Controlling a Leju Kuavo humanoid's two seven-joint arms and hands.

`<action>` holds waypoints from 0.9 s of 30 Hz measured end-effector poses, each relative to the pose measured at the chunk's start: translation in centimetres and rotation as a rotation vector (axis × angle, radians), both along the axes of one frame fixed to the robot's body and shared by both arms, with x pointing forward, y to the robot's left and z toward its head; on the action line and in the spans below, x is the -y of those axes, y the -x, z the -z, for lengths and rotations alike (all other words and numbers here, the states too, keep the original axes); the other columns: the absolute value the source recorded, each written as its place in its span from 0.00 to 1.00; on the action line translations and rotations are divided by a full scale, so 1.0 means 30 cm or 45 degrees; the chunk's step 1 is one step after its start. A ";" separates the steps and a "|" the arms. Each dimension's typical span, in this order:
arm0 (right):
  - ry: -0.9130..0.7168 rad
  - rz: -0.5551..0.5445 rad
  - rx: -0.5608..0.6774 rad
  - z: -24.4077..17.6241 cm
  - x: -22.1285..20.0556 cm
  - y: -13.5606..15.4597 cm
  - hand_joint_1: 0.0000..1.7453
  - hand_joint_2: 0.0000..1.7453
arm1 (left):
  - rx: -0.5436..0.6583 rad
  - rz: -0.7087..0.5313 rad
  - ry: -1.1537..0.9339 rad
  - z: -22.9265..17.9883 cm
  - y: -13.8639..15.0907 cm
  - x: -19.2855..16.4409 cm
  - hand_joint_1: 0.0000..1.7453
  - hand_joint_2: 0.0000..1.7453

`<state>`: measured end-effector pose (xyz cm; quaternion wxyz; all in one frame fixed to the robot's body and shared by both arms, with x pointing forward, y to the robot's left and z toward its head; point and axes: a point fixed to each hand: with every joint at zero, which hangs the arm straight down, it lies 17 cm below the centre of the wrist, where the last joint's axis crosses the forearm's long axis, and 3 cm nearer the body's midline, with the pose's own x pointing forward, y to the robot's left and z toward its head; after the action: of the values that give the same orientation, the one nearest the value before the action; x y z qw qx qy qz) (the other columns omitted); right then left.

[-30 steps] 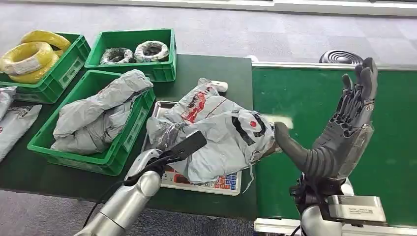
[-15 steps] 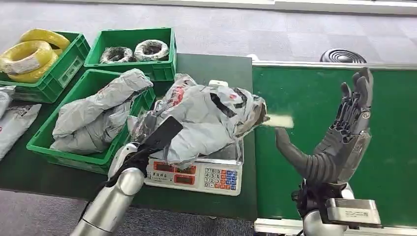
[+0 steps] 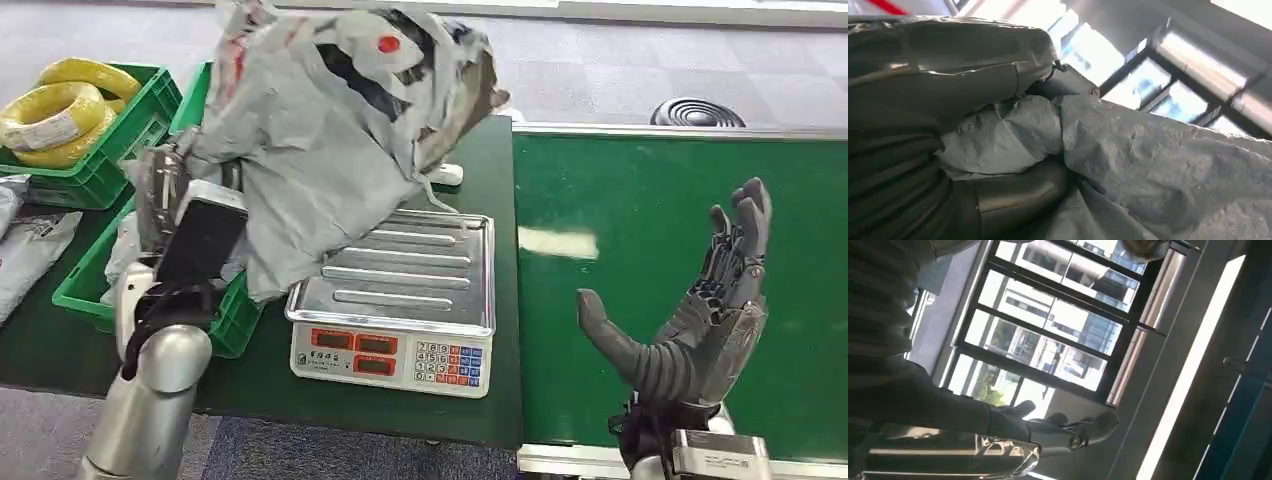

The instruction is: Moved the parcel from conveyor to table for the left to box.

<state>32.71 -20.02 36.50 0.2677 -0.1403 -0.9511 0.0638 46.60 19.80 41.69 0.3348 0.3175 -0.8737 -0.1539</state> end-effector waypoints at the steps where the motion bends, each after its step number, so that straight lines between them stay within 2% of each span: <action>1: 0.007 0.005 -0.007 0.008 0.005 0.000 0.00 1.00 | 0.064 -0.073 -0.013 -0.050 0.011 -0.065 1.00 1.00; 4: 0.026 0.019 -0.033 0.030 0.011 -0.001 0.00 1.00 | 0.190 -0.292 -0.087 -0.150 0.033 -0.235 1.00 1.00; 7: 0.052 0.023 -0.057 0.044 0.004 -0.006 0.00 1.00 | 0.123 -0.470 -0.134 -0.129 -0.003 -0.406 1.00 1.00; 11: 0.079 0.014 -0.091 0.046 -0.012 -0.025 0.00 1.00 | -0.149 -0.735 -0.276 0.056 -0.118 -0.658 1.00 1.00; 14: 0.094 0.002 -0.093 0.034 -0.026 -0.043 0.00 1.00 | -0.389 -0.812 -0.384 0.250 -0.194 -0.793 1.00 1.00; 17: 0.098 -0.003 -0.089 0.028 -0.032 -0.054 0.00 1.00 | -0.528 -0.844 -0.433 0.374 -0.217 -0.875 0.99 1.00; 20: 0.101 -0.017 -0.091 0.021 -0.046 -0.073 0.00 1.00 | -0.792 -0.842 -0.512 0.554 -0.246 -0.958 0.98 1.00; 22: 0.103 -0.019 -0.105 0.030 -0.049 -0.090 0.00 1.00 | -0.936 -0.781 -0.529 0.666 -0.258 -0.987 0.95 1.00; 23: 0.103 -0.021 -0.112 0.036 -0.049 -0.097 0.00 1.00 | -0.984 -0.757 -0.534 0.707 -0.259 -0.999 0.88 1.00; 24: 0.107 -0.020 -0.116 0.040 -0.048 -0.101 0.00 1.00 | -1.008 -0.745 -0.535 0.727 -0.259 -1.007 0.17 1.00; 25: 0.108 -0.019 -0.119 0.043 -0.047 -0.106 0.00 1.00 | -1.028 -0.736 -0.540 0.741 -0.261 -1.015 0.00 1.00; 27: 0.107 -0.018 -0.126 0.048 -0.044 -0.118 0.00 1.00 | -1.058 -0.719 -0.527 0.767 -0.267 -1.034 0.00 1.00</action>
<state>36.26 -18.69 35.06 0.3077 -0.1415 -0.9342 0.1124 54.62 50.82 18.67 0.6108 0.5117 -0.5000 -0.3392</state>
